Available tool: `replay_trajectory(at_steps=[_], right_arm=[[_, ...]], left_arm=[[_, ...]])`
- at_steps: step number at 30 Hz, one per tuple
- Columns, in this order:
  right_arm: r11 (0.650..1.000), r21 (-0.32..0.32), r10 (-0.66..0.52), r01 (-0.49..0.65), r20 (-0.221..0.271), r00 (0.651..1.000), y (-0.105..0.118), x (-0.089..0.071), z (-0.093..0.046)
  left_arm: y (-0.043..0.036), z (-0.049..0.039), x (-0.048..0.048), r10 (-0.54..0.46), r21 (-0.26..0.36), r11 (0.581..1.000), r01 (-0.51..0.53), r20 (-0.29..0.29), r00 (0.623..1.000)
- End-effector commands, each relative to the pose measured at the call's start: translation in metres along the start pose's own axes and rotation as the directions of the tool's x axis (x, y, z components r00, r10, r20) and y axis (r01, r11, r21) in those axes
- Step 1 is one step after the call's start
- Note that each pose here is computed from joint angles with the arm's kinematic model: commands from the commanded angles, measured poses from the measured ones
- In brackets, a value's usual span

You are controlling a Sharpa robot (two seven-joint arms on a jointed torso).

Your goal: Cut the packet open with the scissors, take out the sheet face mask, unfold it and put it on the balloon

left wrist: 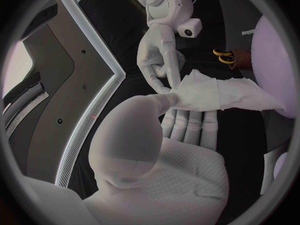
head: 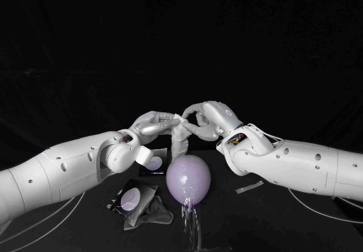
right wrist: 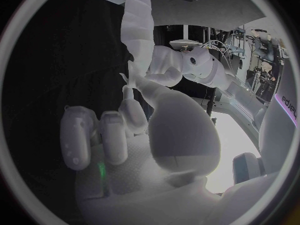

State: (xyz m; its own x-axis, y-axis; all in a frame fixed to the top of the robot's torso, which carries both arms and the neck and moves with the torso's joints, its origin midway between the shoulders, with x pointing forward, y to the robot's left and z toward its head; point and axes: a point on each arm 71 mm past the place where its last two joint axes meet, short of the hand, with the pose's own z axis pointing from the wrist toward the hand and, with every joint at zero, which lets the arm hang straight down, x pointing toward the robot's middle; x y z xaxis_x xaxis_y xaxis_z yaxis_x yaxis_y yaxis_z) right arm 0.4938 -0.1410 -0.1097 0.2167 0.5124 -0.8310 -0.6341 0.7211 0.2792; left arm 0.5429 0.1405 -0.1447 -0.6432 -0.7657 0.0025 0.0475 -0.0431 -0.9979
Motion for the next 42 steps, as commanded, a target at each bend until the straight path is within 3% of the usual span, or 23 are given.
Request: replay_trajectory(at_steps=[1,23,42], right_arm=[[1.000,-0.013,0.001,-0.001,-0.003,1.000,0.002,0.001,0.000],[1.000,-0.017,-0.018,0.018,0.001,1.000,0.000,0.000,-0.001],[0.977,0.159,0.138,-0.142,0.039,0.990,-0.021,-0.008,-0.007]], left_arm=[[-0.0041,0.0015,0.0040,-0.004,0.028,1.000,0.005,-0.029,1.000],[-0.0036,0.0011,0.0040,0.014,0.022,1.000,-0.013,-0.034,0.999],[-0.0030,0.0004,0.0019,0.024,0.015,1.000,-0.024,-0.028,0.999]])
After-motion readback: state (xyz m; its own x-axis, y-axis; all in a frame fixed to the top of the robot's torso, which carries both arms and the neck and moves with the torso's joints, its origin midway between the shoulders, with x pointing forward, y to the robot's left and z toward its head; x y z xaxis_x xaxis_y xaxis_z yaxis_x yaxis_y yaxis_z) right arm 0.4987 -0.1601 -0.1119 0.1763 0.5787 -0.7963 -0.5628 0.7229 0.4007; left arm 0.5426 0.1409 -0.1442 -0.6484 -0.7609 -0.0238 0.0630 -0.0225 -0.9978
